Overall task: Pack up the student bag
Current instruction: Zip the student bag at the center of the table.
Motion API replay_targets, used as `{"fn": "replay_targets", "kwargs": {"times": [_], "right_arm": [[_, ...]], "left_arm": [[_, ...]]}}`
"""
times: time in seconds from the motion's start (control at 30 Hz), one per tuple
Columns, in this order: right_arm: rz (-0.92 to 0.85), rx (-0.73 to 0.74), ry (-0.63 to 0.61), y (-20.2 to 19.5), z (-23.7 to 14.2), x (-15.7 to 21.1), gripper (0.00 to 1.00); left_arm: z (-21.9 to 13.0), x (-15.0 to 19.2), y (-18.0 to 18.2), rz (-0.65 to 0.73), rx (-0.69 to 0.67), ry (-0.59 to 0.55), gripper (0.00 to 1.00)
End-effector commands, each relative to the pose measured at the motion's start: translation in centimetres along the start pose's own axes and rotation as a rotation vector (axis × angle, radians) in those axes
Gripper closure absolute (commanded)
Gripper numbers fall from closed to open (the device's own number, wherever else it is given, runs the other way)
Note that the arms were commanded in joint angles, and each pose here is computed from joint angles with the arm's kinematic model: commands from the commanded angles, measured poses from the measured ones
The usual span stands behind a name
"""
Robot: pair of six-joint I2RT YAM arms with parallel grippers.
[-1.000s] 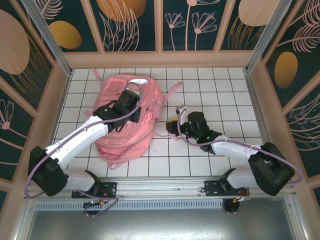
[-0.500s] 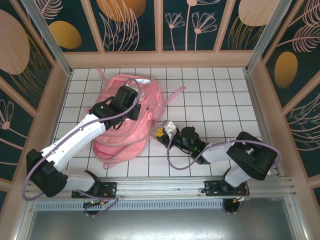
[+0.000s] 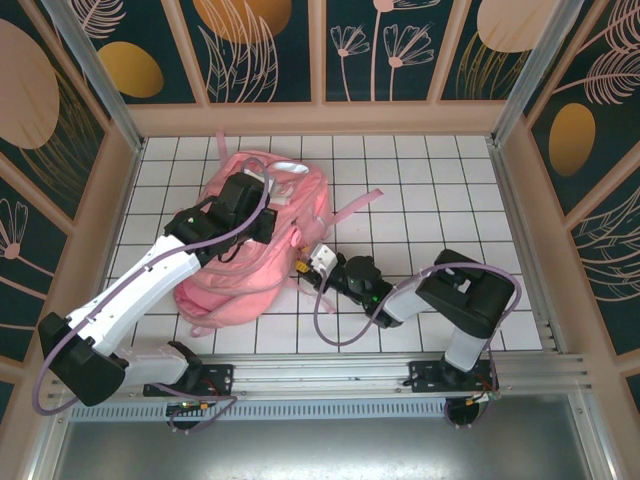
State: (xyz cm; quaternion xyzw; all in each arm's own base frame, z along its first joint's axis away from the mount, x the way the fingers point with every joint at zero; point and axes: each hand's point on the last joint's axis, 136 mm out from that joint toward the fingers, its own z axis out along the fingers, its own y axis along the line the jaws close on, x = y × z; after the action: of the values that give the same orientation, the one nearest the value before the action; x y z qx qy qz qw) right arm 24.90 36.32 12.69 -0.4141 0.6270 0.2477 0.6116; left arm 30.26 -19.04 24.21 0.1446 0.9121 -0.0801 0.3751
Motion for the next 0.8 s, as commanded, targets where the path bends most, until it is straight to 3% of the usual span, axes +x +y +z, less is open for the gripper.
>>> {"fn": "replay_targets", "kwargs": {"times": [0.0, 0.33, 0.77], "right_arm": [[-0.006, 0.023, -0.068, 0.1, 0.9, -2.1, 0.66], [0.066, 0.173, 0.019, -2.4, 2.0, 0.8, 0.64], [0.111, 0.141, 0.086, -1.8, 1.4, 4.0, 0.66]], "left_arm": [[-3.6, -5.5, -1.0, -0.026, 0.073, -0.227, 1.0], [-3.6, -5.8, -1.5, -0.035, 0.095, -0.229, 1.0], [-3.3, -6.4, -1.7, -0.037, 0.096, -0.225, 1.0]]}}
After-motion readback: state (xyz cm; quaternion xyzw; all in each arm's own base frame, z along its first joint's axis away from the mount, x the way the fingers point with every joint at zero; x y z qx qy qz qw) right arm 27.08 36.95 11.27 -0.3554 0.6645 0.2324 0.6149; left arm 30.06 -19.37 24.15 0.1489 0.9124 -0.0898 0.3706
